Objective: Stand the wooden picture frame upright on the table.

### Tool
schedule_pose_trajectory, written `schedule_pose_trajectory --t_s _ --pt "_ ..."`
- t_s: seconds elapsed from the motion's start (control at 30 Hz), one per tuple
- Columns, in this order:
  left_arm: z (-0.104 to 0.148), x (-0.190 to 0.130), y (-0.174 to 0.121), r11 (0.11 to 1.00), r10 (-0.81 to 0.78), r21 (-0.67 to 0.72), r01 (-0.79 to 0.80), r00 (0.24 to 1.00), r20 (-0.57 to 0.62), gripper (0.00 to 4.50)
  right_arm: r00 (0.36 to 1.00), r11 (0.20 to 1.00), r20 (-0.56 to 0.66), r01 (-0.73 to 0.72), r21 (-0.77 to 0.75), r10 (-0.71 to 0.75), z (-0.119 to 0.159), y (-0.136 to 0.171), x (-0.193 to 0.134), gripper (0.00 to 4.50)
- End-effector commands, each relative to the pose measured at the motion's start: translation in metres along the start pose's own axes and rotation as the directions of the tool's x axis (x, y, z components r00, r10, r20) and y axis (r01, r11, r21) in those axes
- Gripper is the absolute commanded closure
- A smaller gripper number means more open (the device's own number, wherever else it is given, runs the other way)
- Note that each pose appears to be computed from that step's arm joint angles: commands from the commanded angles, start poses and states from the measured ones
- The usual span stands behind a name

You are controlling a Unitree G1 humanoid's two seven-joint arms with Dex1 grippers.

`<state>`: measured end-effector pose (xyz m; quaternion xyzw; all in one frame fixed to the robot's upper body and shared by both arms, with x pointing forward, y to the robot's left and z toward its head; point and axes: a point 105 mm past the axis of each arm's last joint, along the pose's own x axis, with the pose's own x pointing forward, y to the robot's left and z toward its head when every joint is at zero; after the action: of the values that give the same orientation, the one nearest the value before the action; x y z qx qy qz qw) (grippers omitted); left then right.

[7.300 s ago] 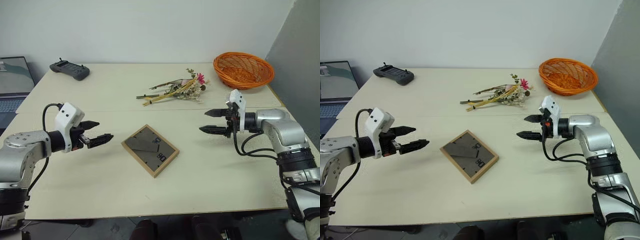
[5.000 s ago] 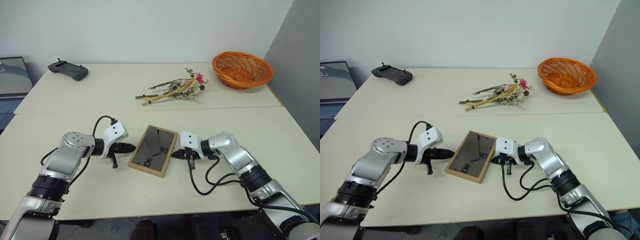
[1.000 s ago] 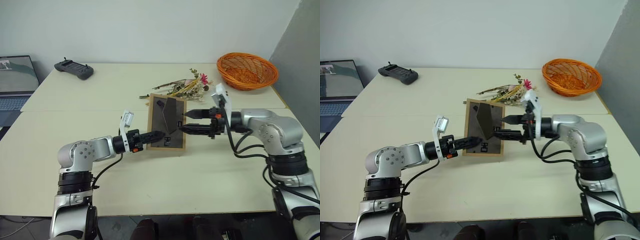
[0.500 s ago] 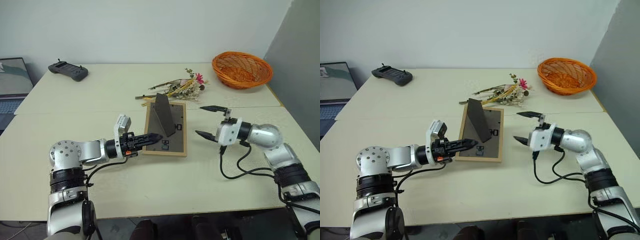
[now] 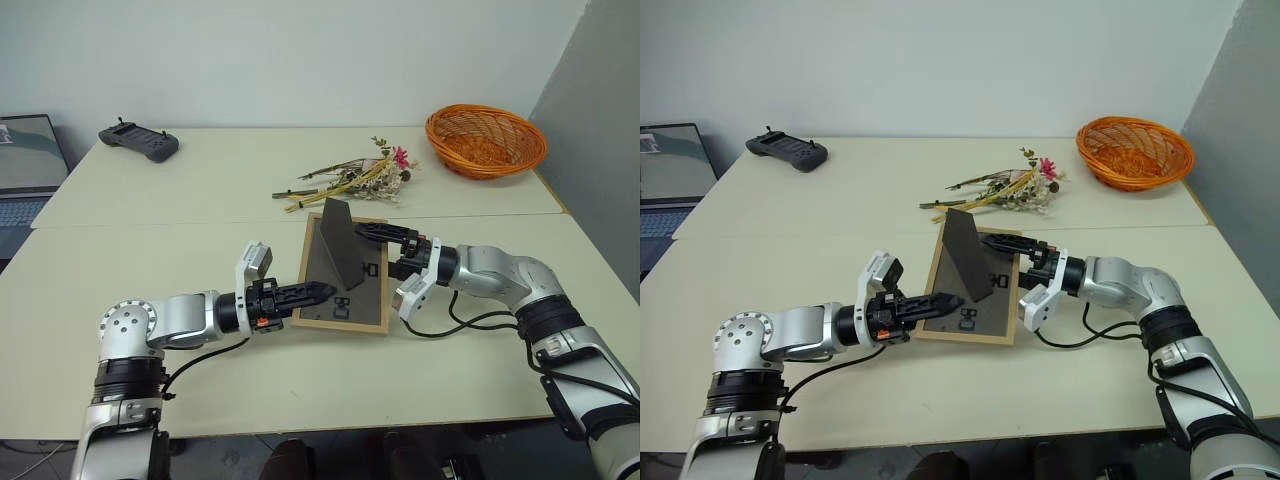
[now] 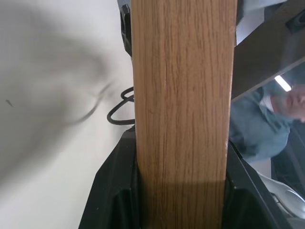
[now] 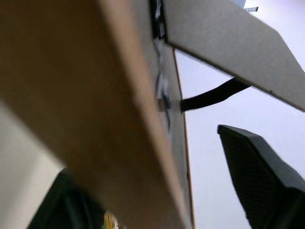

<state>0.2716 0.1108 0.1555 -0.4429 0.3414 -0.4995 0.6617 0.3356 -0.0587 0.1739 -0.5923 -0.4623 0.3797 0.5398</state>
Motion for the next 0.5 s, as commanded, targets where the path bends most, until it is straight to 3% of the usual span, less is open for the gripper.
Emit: schedule_pose_trajectory --t_s 0.03,0.07,0.13,0.23,0.4,0.5 --pt "-0.001 0.003 -0.011 0.999 -0.029 0.030 0.029 1.000 -0.003 3.20 0.997 0.996 0.011 0.077 -0.050 -0.076 -0.004 -0.020 -0.002 2.19" --pt "-0.002 0.003 -0.011 0.999 -0.026 0.031 0.027 1.000 -0.005 3.20 0.996 0.995 0.020 0.085 -0.051 -0.084 -0.003 -0.021 -0.002 2.31" --pt "-0.004 0.003 -0.011 0.999 -0.026 0.035 0.026 1.000 -0.009 2.51 0.994 0.994 0.030 0.103 -0.042 -0.102 -0.001 -0.024 -0.004 2.70" --pt "-0.005 0.003 -0.012 0.999 -0.032 0.038 0.032 0.999 -0.009 2.05 0.990 0.991 0.065 0.131 -0.031 -0.129 0.004 -0.029 -0.004 3.18" --pt "-0.002 -0.005 -0.014 0.998 -0.009 0.061 0.010 1.000 -0.006 1.03 0.989 0.991 0.067 0.131 -0.014 -0.129 0.002 -0.032 -0.007 3.18" --pt "0.022 -0.027 -0.012 0.992 0.072 0.094 -0.080 0.993 0.091 0.36 0.989 0.991 0.064 0.132 0.034 -0.134 0.000 -0.035 -0.013 3.18"
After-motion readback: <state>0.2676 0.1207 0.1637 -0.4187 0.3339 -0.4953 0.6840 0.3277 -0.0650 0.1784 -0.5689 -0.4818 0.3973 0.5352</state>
